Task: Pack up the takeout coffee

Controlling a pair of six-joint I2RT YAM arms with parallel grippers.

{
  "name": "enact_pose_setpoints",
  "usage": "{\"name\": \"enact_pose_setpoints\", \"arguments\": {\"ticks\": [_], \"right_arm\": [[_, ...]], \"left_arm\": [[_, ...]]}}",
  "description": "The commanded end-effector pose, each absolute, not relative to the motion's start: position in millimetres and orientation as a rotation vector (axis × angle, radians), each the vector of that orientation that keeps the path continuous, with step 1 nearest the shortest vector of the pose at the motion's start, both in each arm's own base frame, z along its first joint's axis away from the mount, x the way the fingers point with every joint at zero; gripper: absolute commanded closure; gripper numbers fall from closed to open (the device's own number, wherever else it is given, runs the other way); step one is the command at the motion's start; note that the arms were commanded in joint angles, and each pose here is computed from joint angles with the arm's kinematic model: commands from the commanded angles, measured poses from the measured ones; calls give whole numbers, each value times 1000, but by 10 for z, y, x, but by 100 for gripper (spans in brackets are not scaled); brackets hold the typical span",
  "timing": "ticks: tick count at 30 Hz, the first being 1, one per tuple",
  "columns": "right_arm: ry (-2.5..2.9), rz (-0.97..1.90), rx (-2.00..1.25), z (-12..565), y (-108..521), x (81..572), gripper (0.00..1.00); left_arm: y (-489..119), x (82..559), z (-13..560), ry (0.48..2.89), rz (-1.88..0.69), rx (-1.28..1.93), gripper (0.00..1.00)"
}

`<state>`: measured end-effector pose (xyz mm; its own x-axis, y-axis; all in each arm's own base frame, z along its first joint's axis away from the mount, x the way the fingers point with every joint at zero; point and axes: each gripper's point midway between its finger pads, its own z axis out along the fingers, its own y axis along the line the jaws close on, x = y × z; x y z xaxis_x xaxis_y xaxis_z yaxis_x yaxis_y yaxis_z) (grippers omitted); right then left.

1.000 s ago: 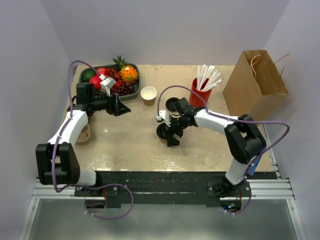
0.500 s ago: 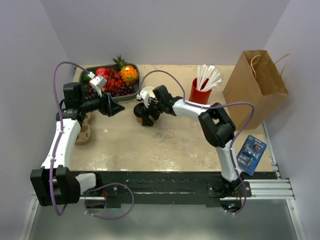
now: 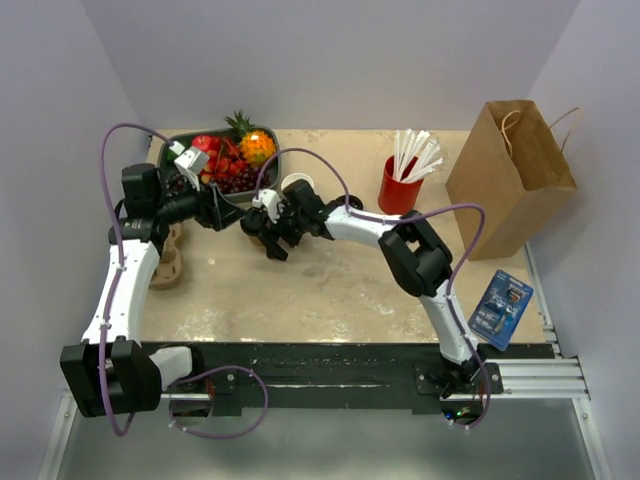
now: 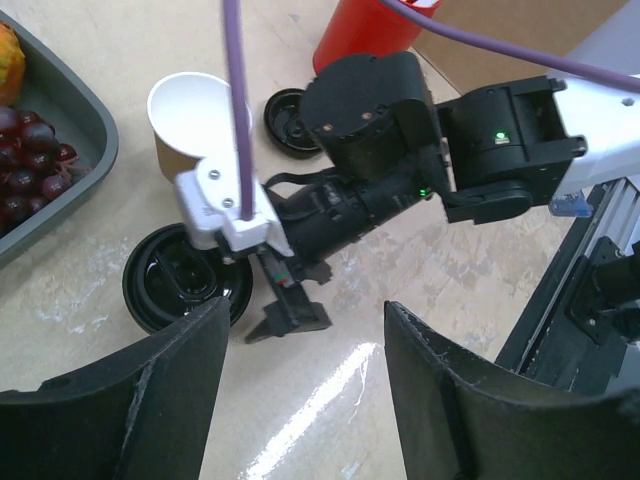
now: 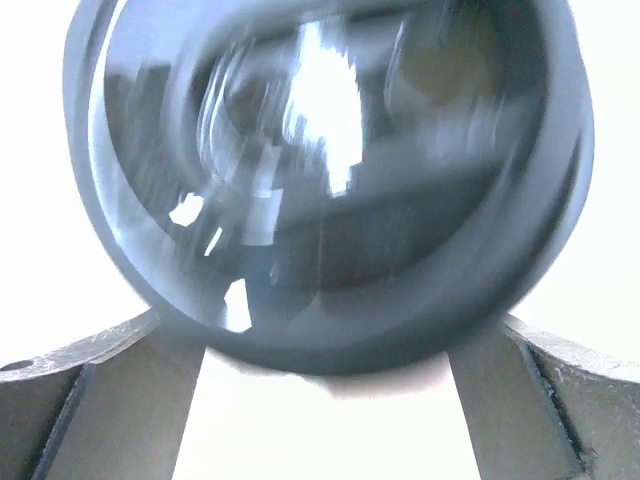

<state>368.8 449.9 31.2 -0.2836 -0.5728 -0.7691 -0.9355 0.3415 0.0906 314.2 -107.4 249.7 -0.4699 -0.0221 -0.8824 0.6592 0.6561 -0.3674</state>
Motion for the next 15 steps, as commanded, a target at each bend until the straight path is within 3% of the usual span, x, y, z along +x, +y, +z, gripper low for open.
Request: {"name": "enact_pose_setpoints", "arguments": {"ticks": [1,9,15], "right_arm": [[1984,684,-1286,704,4211,3557,1],[1907,605,-1393,1591,3540,2995,1],[2021,406,-1148,2231,2573,3143,1]], "left_arm": [[-1041,3226,2884,1797,-836,490,32],[-1078,3294,2949,1760,-872,446,30],[-1570,3205,2838,1742,-924,663,32]]}}
